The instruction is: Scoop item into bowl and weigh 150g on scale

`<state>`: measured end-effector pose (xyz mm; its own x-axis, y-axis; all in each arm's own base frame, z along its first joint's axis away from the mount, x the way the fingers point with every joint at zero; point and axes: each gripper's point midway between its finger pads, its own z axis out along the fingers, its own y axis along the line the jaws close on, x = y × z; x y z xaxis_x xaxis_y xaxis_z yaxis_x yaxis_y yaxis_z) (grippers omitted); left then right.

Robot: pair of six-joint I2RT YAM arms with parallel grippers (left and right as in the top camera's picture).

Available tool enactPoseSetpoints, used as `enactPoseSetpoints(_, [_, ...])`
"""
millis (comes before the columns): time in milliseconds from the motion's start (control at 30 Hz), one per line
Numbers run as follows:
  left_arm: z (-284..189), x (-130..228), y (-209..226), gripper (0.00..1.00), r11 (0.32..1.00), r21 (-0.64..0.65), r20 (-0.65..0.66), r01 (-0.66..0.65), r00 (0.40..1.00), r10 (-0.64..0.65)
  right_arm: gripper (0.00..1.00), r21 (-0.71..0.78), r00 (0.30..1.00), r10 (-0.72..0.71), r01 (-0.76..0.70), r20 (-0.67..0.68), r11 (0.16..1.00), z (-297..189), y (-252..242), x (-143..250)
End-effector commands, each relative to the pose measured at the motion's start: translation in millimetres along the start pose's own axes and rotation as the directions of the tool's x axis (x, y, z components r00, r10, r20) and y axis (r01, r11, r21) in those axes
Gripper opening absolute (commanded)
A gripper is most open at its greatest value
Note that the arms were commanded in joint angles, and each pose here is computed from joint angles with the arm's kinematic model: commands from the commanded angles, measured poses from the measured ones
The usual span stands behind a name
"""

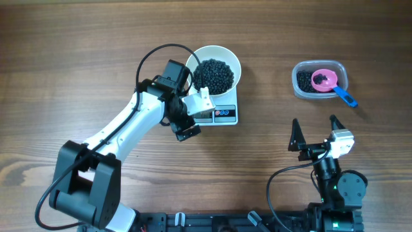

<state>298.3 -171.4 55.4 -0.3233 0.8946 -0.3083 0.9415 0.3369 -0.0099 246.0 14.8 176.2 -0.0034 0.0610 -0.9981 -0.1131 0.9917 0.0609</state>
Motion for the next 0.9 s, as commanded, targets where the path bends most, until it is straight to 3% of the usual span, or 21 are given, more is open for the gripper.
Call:
enactPoseSetpoints(0, [-2.2,-7.4,3.7,1.00,1.000,-0.015,0.040,-0.025,0.999,0.025,1.00,0.012,1.000,-0.008,0.008,0.010,1.000,-0.5,-1.5,-2.1])
enactPoseSetpoints(167, [-79.0,-39.7,13.5,1.00,0.980,-0.192,0.236,0.049,0.972,-0.002,1.00,0.012,1.000,-0.008,0.008,0.010,1.000,-0.4,-1.5,-1.9])
enactPoseSetpoints(500, [-237.5,-56.4,-23.7,1.00,0.870,-0.486,0.516,0.082,0.831,0.210,1.00,0.012,1.000,-0.008,0.008,0.010,1.000,-0.5,-1.5,-2.1])
enactPoseSetpoints(633, [-281.2,-54.7,-40.2,1.00,0.837,-0.509,0.647,0.204,0.731,0.215,1.00,0.012,1.000,-0.008,0.008,0.010,1.000,-0.5,-1.5,-2.1])
enactPoseSetpoints(767, [-297.8,-50.3,-50.6,1.00,0.769,-0.590,0.706,0.247,0.620,0.343,1.00,0.012,1.000,-0.008,0.008,0.010,1.000,-0.4,-1.5,-1.9])
enactPoseSetpoints(867, [-302.2,-45.8,-56.8,1.00,0.748,-0.573,0.782,0.335,0.497,0.376,1.00,0.012,1.000,-0.008,0.008,0.010,1.000,-0.4,-1.5,-1.9])
